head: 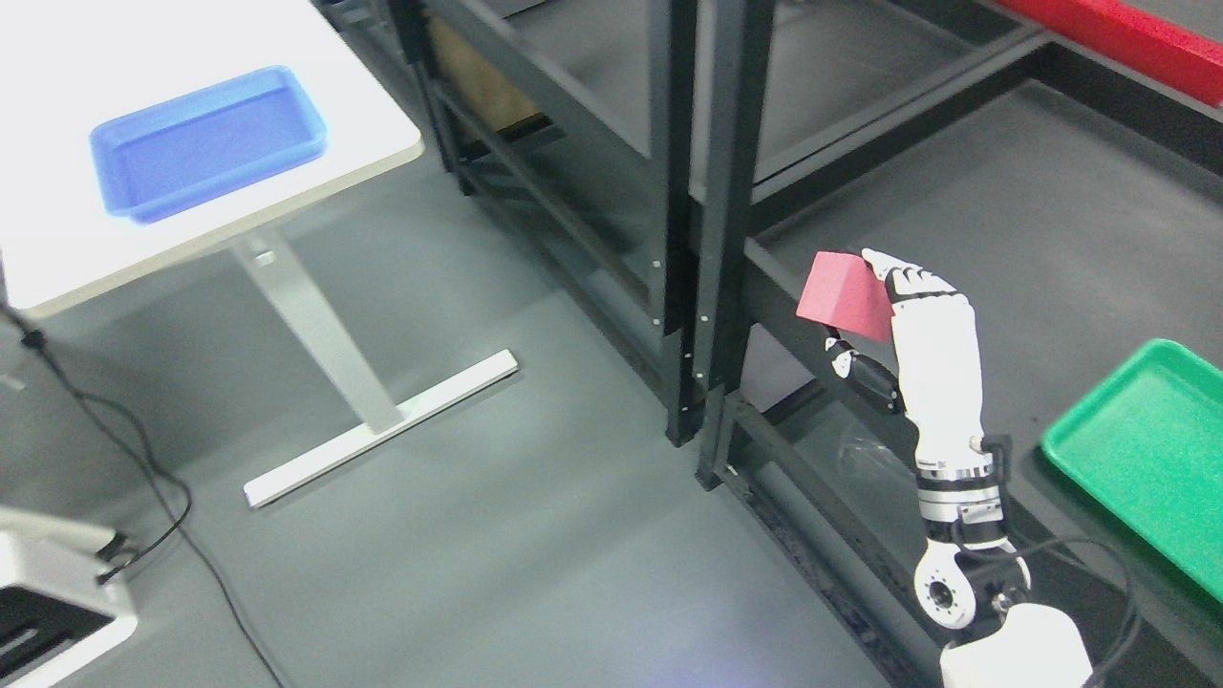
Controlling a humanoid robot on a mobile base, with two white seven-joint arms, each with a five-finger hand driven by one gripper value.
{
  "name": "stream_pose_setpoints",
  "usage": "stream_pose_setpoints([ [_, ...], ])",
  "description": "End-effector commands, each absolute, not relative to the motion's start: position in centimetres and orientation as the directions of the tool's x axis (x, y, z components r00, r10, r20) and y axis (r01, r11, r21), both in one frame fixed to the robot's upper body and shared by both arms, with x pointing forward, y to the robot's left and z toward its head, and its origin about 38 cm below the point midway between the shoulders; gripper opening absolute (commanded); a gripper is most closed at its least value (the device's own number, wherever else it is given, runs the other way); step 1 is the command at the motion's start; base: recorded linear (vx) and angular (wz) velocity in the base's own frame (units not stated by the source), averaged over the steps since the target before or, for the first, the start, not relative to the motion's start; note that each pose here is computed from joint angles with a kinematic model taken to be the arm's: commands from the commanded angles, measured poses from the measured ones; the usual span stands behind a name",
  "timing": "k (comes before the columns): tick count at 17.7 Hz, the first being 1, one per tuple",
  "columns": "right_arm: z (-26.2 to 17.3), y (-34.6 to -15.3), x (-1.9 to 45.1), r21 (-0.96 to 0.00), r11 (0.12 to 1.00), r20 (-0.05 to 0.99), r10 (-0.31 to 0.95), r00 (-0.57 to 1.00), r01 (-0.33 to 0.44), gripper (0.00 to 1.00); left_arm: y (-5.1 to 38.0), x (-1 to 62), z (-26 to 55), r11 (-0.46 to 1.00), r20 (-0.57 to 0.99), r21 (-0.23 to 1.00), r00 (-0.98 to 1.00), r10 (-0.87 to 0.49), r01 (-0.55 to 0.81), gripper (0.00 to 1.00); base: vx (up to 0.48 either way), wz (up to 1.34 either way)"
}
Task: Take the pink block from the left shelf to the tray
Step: 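Carry the pink block in the right hand toward the blue tray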
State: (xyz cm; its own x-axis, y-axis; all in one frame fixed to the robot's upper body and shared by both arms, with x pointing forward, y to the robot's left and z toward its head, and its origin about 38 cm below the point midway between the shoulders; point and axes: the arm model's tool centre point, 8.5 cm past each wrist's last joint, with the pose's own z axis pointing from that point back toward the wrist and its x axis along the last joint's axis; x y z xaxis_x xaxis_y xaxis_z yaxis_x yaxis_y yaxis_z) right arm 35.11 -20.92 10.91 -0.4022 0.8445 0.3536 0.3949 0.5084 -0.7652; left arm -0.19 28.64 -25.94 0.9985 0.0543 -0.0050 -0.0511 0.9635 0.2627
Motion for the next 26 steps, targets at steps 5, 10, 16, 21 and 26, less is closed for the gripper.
stream_pose_setpoints([
  [5,12.0,-20.1,35.9,-0.765,0.515,0.334,0.83,-0.446,0.387,0.04,29.7,2.3,-25.8,0.959,0.043,0.276,0.998,0.05,-0.06,1.0,-0.092,0.85],
  [10,11.9,-19.9,35.9,-0.771,0.515,0.334,0.828,-0.451,0.375,0.04,29.7,2.3,-25.8,0.959,0.043,0.276,0.998,0.05,-0.06,1.0,0.009,0.61],
  [16,11.8,-19.6,35.9,-0.775,0.516,0.334,0.825,-0.455,0.365,0.04,29.7,2.3,-25.8,0.959,0.043,0.276,0.998,0.05,-0.06,1.0,0.073,0.39],
  [21,11.9,-19.3,35.9,-0.777,0.517,0.334,0.822,-0.462,0.359,0.04,29.7,2.3,-25.8,0.959,0.043,0.276,0.998,0.05,-0.06,1.0,0.118,0.17],
  [26,11.8,-18.5,35.8,-0.782,0.526,0.33,0.805,-0.494,0.335,0.05,29.7,2.3,-25.8,0.959,0.043,0.276,0.998,0.05,-0.06,1.0,0.195,0.02],
])
